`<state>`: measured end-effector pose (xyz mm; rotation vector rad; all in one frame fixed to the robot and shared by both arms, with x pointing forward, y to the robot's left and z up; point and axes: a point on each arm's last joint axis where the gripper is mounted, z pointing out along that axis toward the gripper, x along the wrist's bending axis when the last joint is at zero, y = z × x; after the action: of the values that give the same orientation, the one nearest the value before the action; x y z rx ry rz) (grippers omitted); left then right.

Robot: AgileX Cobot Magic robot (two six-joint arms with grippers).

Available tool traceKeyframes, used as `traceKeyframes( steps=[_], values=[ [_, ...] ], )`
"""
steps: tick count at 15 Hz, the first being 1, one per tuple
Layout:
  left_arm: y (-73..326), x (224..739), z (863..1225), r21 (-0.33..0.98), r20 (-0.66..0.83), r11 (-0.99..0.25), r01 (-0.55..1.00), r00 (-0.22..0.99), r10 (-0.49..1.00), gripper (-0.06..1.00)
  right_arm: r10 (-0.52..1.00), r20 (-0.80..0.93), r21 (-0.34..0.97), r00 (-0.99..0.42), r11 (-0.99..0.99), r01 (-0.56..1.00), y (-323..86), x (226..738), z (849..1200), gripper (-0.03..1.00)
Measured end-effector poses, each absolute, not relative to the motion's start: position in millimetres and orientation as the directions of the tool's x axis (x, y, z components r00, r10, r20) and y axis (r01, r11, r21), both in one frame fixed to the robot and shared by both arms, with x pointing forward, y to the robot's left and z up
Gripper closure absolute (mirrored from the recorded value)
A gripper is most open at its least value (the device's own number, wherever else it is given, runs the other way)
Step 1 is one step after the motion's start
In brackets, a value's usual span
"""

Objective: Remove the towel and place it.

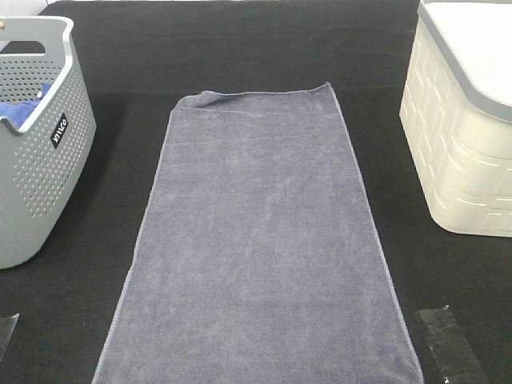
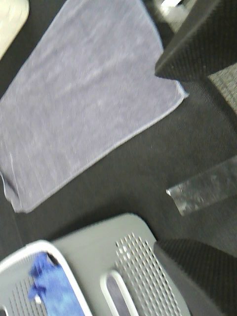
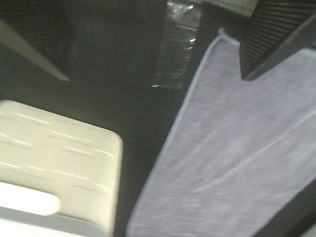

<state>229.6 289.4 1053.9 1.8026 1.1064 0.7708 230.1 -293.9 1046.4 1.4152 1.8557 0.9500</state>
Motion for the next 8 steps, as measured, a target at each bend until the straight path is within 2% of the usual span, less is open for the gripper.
traceKeyframes(
  steps=[2, 4, 8],
  values=[
    [288.4, 230.9, 1053.9, 0.897, 0.065, -0.189, 0.4, 0.305, 0.95, 0.13, 0.988, -0.045, 0.831, -0.15, 0.121, 0.544, -293.1, 230.7, 1046.4, 0.14],
    [287.7, 232.0, 1053.9, 0.897, 0.065, -0.151, 0.416, 0.215, 0.974, 0.13, 0.99, -0.044, 0.839, -0.137, 0.111, 0.532, -292.8, 228.5, 1046.1, 0.14],
    [287.5, 232.4, 1053.9, 0.897, 0.065, -0.137, 0.421, 0.182, 0.981, 0.13, 0.989, -0.043, 0.842, -0.138, 0.11, 0.528, -292.6, 227.5, 1045.7, 0.14]
  ],
)
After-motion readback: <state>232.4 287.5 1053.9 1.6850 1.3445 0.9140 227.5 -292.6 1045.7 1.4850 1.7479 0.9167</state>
